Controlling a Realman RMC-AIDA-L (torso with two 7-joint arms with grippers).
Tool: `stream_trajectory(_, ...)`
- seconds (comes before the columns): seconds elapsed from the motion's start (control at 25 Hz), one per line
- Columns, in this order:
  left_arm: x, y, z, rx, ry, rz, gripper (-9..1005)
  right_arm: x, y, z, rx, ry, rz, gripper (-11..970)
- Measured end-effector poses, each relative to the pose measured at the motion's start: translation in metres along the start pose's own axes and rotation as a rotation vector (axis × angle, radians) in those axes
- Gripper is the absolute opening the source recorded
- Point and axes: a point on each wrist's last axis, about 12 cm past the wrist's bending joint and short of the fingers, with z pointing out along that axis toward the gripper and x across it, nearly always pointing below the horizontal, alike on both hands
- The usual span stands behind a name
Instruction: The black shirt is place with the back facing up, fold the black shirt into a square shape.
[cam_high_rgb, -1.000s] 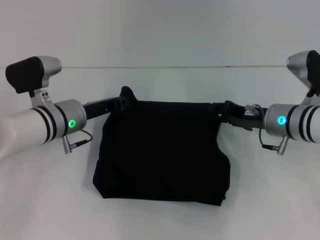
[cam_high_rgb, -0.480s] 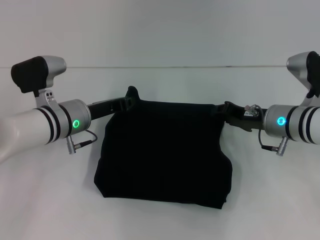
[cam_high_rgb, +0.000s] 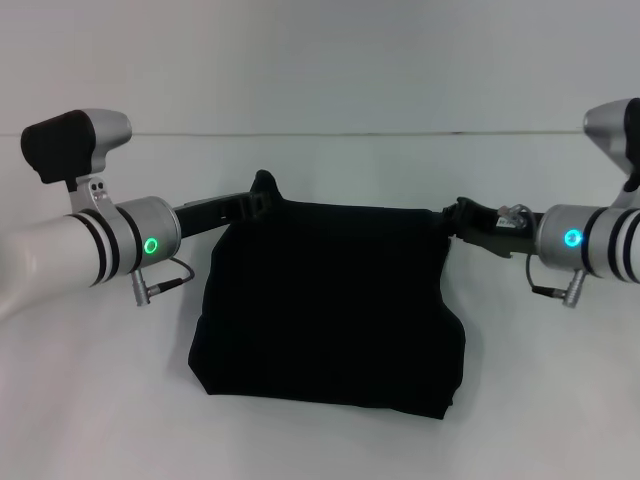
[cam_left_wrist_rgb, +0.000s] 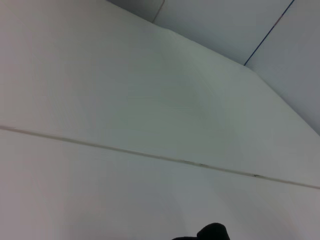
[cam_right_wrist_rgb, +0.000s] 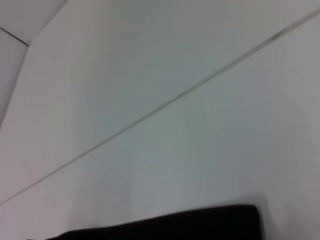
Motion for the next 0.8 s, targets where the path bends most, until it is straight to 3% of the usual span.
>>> stream_trajectory(0.04, 0.000, 0.000, 0.000, -0.001, -0.001, 0.000, 70, -0.002, 0.000, -0.002, -0.004, -0.004, -0.005, 45)
stream_trajectory(0.32, -0.001, 0.000, -0.001, 0.006, -0.001, -0.002, 70, -0.014, -0.007, -0.010, 0.012, -0.011, -0.055, 245)
stream_trajectory(0.64, 0.000, -0.003, 0.001, 0.021, 0.006, 0.002, 71, -0.013, 0.000, -0.006, 0.043, 0.060, -0.245, 475)
stream_trajectory(0.8, 0.000, -0.003, 0.001, 0.022, 0.008, 0.002, 71, -0.014, 0.000, -0.007, 0.046, 0.057, -0.267, 580)
